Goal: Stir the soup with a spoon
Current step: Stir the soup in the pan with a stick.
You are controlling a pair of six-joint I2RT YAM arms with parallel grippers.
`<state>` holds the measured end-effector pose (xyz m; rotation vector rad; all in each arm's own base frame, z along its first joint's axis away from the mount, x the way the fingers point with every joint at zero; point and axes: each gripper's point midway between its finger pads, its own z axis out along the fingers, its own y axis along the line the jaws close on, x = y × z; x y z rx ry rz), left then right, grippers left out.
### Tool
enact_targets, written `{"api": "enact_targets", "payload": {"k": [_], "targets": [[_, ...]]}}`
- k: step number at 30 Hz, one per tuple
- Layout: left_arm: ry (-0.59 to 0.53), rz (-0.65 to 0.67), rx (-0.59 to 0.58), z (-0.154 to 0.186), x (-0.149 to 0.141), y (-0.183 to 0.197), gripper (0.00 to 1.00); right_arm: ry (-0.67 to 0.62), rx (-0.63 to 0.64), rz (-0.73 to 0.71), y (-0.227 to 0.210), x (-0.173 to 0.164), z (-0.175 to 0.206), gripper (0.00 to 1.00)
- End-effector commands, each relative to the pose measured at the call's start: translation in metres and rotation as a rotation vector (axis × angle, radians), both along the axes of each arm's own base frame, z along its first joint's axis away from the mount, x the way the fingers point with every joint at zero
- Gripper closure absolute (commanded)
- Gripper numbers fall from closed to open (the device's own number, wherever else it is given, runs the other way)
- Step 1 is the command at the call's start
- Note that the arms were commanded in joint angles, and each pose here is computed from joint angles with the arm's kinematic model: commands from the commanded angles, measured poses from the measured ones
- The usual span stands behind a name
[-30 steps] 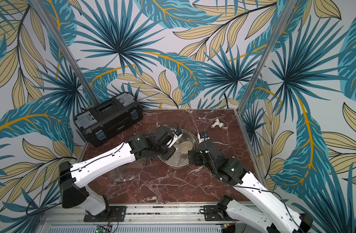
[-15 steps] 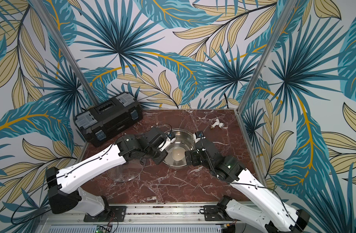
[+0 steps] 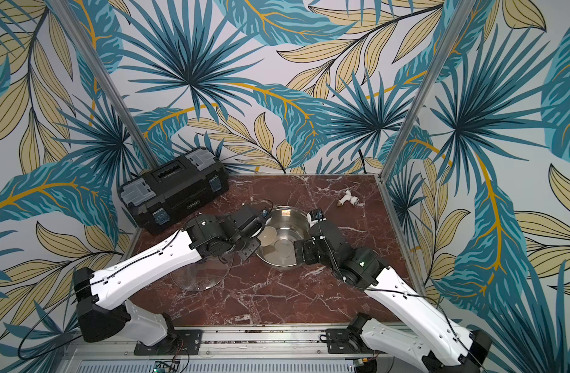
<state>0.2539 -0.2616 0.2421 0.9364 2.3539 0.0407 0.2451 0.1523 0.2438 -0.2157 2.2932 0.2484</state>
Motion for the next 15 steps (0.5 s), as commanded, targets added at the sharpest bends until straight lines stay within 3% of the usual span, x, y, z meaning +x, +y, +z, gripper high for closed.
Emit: {"api": "enact_targets", "payload": {"k": [1, 8, 15], "targets": [[-0.139, 0.01, -0.103, 0.036, 0.025, -0.02, 1.0, -0.009, -0.007, -0.06, -0.008, 0.003, -0.001, 0.0], [-0.142, -0.042, -0.22, 0.037, 0.036, -0.061, 1.0, -0.009, -0.029, -0.056, -0.013, -0.001, -0.002, 0.0], [-0.025, -0.124, -0.288, 0.028, 0.023, -0.091, 1.0, -0.011, -0.043, -0.051, -0.018, -0.004, -0.002, 0.0]]}}
